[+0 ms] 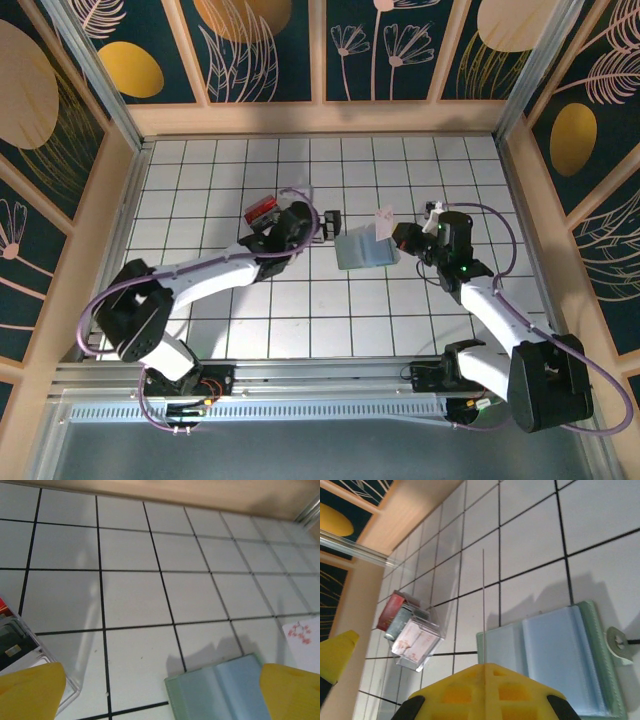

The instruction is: Take the credit cards out of the card holder

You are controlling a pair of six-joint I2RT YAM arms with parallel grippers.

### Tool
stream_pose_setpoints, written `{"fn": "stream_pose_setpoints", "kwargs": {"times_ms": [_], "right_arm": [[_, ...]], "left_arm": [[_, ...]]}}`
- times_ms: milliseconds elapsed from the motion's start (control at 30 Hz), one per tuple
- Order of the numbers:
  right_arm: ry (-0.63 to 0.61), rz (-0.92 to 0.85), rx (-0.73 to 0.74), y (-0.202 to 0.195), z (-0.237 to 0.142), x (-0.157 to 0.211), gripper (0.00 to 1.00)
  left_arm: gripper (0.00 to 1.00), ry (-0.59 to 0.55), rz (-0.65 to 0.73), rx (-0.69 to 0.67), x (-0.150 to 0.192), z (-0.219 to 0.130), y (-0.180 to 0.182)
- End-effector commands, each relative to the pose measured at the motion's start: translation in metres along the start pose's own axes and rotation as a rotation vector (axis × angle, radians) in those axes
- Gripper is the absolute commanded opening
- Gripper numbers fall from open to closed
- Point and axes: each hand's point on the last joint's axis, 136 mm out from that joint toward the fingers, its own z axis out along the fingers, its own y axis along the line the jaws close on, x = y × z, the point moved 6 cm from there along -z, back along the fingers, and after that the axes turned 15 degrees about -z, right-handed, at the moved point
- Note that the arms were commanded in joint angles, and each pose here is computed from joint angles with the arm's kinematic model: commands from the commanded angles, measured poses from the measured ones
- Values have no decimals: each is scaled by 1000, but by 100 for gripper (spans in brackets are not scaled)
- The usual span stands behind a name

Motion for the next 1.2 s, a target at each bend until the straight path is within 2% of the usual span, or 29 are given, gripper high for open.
{"fn": "stream_pose_setpoints", "kwargs": {"times_ms": [0,300,500,600,733,900,1000,1167], "right_arm": [[-77,-13,-85,12,-4,-13,0],[-152,-21,-275,34,-10,-20,0],[-176,-53,-373,52,-16,-26,0],[-181,-66,-407,60,-18,-27,0],[-190,-70,-450,67,-20,-30,0],[-197,-79,-502,75,-23,-32,0],[-199,-80,-524,79,-23,-34,0],[-194,-85,-548,84,-23,-33,0]], "left_arm": [[99,-11,-126,212,-16,-15,-22],[97,57,-163,389,-17,-22,-43],[85,126,-175,530,-15,-22,-62],[76,159,-186,593,-15,-21,-71],[70,191,-198,652,-13,-20,-77],[66,219,-210,687,-11,-17,-82],[58,226,-223,693,-10,-14,-82],[52,233,-240,713,-10,-13,-83]]}}
